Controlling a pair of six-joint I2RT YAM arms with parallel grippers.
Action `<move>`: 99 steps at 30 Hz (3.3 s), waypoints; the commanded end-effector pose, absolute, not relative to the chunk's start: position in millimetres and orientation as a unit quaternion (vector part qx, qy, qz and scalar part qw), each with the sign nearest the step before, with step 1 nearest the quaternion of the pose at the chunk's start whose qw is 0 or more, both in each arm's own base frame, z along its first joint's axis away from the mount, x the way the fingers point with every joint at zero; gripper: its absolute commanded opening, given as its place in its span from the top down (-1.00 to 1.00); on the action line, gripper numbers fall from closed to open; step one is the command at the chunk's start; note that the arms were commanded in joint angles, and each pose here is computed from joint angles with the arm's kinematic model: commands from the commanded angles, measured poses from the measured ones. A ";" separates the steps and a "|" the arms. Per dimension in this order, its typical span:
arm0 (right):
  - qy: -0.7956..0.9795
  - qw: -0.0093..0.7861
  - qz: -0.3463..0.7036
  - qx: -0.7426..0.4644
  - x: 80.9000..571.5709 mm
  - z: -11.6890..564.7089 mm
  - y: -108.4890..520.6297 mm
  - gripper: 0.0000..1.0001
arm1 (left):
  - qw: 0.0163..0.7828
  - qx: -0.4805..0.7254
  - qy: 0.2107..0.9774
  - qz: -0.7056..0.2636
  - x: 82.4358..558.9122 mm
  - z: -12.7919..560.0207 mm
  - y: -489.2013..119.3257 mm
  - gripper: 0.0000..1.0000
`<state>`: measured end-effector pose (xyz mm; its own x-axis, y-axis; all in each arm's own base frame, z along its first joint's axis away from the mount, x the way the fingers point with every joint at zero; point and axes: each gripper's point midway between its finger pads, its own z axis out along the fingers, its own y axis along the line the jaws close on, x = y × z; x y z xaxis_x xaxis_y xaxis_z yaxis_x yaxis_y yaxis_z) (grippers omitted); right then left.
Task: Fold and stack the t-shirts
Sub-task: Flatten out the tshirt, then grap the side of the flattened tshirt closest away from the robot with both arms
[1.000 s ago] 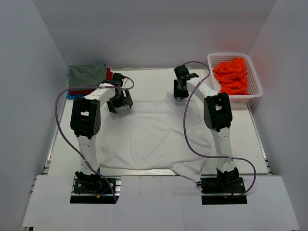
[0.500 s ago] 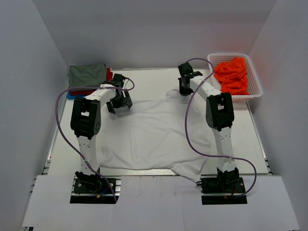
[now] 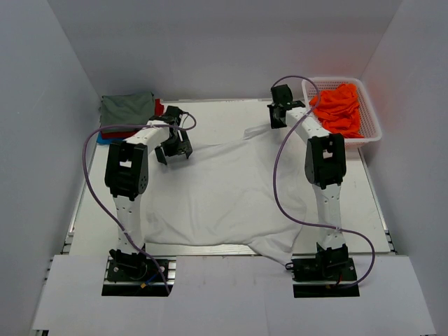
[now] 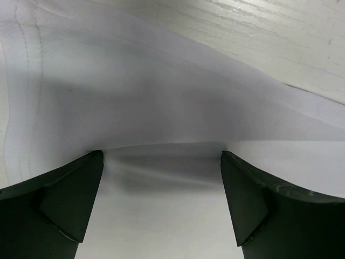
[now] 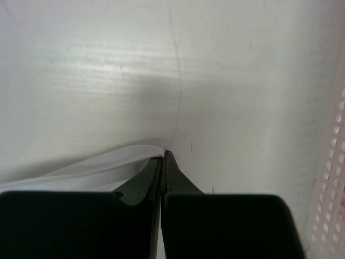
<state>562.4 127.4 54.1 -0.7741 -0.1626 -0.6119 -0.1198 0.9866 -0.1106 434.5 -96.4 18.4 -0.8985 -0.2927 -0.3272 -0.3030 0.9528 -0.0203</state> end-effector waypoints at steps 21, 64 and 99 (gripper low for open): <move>0.941 0.312 0.100 -0.086 478.4 93.0 170.7 -0.81 | 0.273 -0.165 0.948 -0.023 457.1 88.4 -96.6 -1.00; 0.923 0.365 0.118 -0.017 416.5 174.9 171.7 -0.81 | 0.307 -0.244 0.919 -0.035 414.3 157.2 -76.1 -1.00; 0.982 0.140 0.125 0.029 191.9 62.0 157.8 -0.75 | 0.126 -0.359 0.923 -0.057 284.5 -0.8 -47.2 1.00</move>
